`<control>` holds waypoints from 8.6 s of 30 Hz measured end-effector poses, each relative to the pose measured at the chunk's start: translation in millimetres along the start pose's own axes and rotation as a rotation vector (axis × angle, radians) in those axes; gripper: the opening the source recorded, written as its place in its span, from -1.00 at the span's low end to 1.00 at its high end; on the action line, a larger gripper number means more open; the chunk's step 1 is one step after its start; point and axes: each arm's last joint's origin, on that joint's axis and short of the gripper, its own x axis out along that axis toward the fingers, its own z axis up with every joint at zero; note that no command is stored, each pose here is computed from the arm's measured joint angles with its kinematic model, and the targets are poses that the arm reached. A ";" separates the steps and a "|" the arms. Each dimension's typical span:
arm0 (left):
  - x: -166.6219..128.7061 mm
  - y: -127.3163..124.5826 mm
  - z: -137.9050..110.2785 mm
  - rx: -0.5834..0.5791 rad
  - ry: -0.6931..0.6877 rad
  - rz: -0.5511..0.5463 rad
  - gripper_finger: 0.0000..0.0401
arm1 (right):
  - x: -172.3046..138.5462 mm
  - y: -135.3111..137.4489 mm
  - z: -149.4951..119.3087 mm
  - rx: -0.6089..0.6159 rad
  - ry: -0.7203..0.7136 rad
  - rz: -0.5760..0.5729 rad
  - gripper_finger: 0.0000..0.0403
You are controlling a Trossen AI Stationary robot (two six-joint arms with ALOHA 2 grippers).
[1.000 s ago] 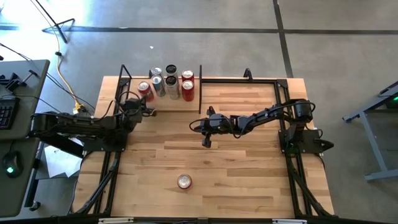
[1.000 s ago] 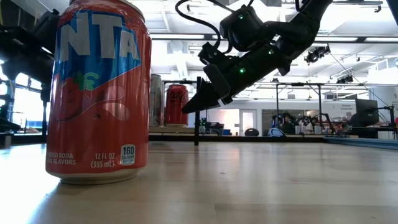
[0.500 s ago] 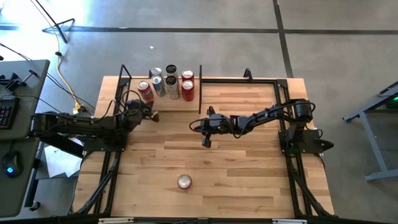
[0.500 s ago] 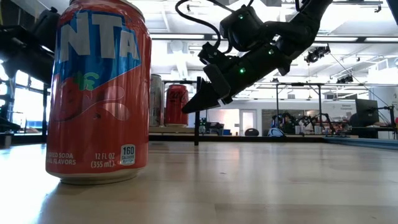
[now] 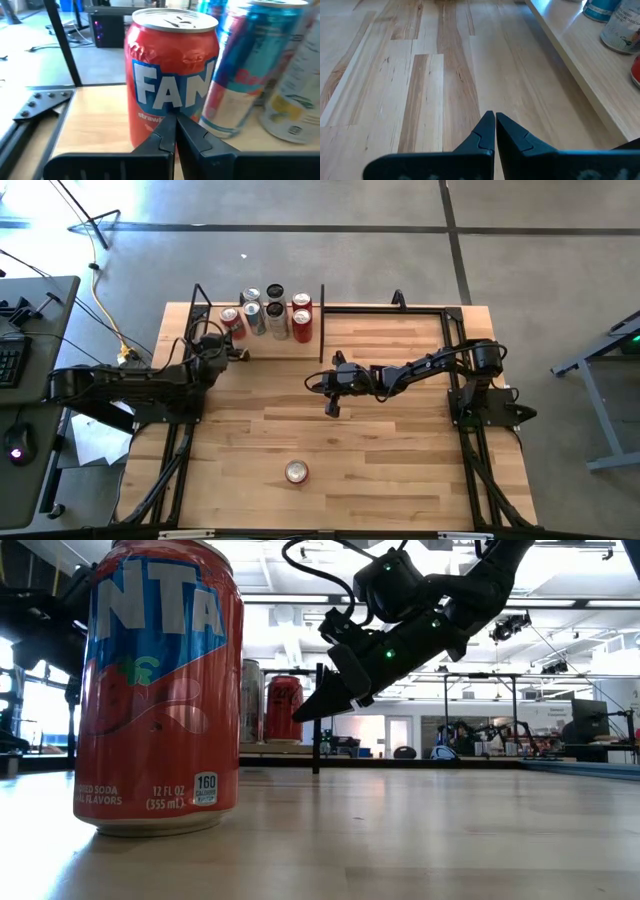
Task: Place canned beverage on shelf
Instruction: Put the top red soda can on the shelf, then put the red soda can aligned with the other red soda can on the shelf
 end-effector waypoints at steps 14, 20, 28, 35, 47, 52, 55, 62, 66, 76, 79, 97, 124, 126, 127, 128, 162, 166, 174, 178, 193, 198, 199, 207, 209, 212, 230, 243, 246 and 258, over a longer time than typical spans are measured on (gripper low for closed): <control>0.6 -2.8 -0.9 -0.004 0.083 -0.151 -1.00 | 0.0 0.0 0.0 0.000 0.000 0.000 -1.00; -3.3 -5.1 -0.4 -0.057 0.041 -0.115 -1.00 | 0.0 0.0 0.0 0.000 0.000 0.000 -1.00; 5.5 2.5 4.8 -0.063 -0.001 -0.009 -1.00 | 0.0 0.0 0.0 0.000 0.000 0.000 -1.00; 13.5 5.6 15.4 -0.070 -0.046 -0.019 -1.00 | 0.0 0.0 0.0 0.000 0.000 0.000 -1.00; 21.9 9.3 28.5 -0.067 -0.087 -0.077 -1.00 | 0.0 -0.1 0.0 0.000 0.000 0.000 -1.00; 18.4 -1.9 36.5 -0.039 -0.058 -0.134 -1.00 | 0.0 0.0 0.0 0.000 0.000 0.000 -1.00; 17.5 -4.0 37.9 -0.024 -0.050 -0.118 -1.00 | 0.0 0.0 0.0 0.000 0.000 0.000 -1.00; 25.0 2.0 36.4 -0.028 -0.035 -0.056 -1.00 | 0.0 0.0 0.0 0.000 0.000 0.000 -1.00; 30.8 5.0 36.8 -0.030 -0.033 -0.043 -1.00 | 0.0 0.0 0.0 0.000 0.000 0.000 -1.00; 42.6 9.1 39.6 -0.035 -0.051 -0.048 -1.00 | 0.0 0.0 0.0 0.000 0.000 0.000 -1.00; 43.6 10.7 40.0 -0.021 -0.052 -0.038 -1.00 | 0.0 0.0 0.0 0.000 0.000 0.000 -1.00; 8.8 -19.1 43.2 0.002 -0.076 -0.395 -1.00 | -0.3 1.8 1.9 -0.028 -0.018 -0.026 -1.00; -75.9 -20.3 -1.8 0.274 -0.068 -0.996 -1.00 | -53.9 80.9 -7.3 0.013 -0.280 0.309 -1.00; -78.3 -19.9 -0.6 0.288 -0.090 -1.016 -1.00 | -55.8 91.4 -3.3 0.018 -0.279 0.285 -1.00; -79.2 -19.9 -0.5 0.291 -0.093 -1.027 -1.00 | -56.8 95.9 -1.6 0.017 -0.279 0.269 -1.00; -79.6 -19.8 -0.9 0.294 -0.090 -1.030 -1.00 | -57.8 100.1 -0.1 0.015 -0.279 0.256 -1.00; -78.9 -18.9 -4.5 0.278 -0.042 -1.021 -1.00 | -83.1 199.3 41.5 0.060 -0.173 0.133 0.30; -78.8 -18.8 -4.7 0.280 -0.040 -1.020 -1.00 | -74.3 195.3 42.0 0.081 -0.191 0.142 0.36; -78.8 -18.8 -4.9 0.283 -0.039 -1.019 -1.00 | -55.3 215.5 31.7 0.108 -0.231 0.216 0.40; -78.7 -18.7 -5.1 0.285 -0.038 -1.019 -1.00 | -47.5 226.0 36.7 0.065 -0.200 0.181 0.40; -78.7 -18.7 -5.2 0.285 -0.038 -1.019 -1.00 | -27.4 234.7 44.8 0.037 -0.155 0.090 0.40; -78.7 -18.7 -5.1 0.285 -0.038 -1.019 -1.00 | -25.5 234.2 42.3 0.038 -0.157 0.045 0.40; -78.7 -18.7 -5.2 0.285 -0.038 -1.019 -1.00 | -25.6 234.2 42.4 0.039 -0.157 0.045 0.40; -78.7 -18.7 -5.2 0.285 -0.038 -1.019 -1.00 | -24.6 232.6 43.4 0.055 -0.162 0.041 0.40; -78.7 -18.7 -5.1 0.285 -0.038 -1.019 -1.00 | -22.9 230.0 43.4 0.080 -0.155 0.038 0.40; -78.7 -18.7 -5.1 0.285 -0.038 -1.019 -1.00 | -20.7 227.4 43.4 0.093 -0.141 0.059 0.40; -78.7 -18.7 -5.2 0.286 -0.037 -1.018 -1.00 | -16.7 228.4 40.3 0.035 -0.135 0.089 0.24; -78.7 -18.7 -5.2 0.285 -0.038 -1.019 -1.00 | -3.8 199.9 53.8 -0.086 -0.129 0.198 0.14; -78.7 -18.7 -5.2 0.285 -0.037 -1.018 -1.00 | 1.2 183.8 59.7 -0.127 -0.129 0.197 0.14; -78.7 -18.7 -5.2 0.285 -0.037 -1.019 -1.00 | 32.0 96.5 75.9 -0.173 -0.141 0.286 0.14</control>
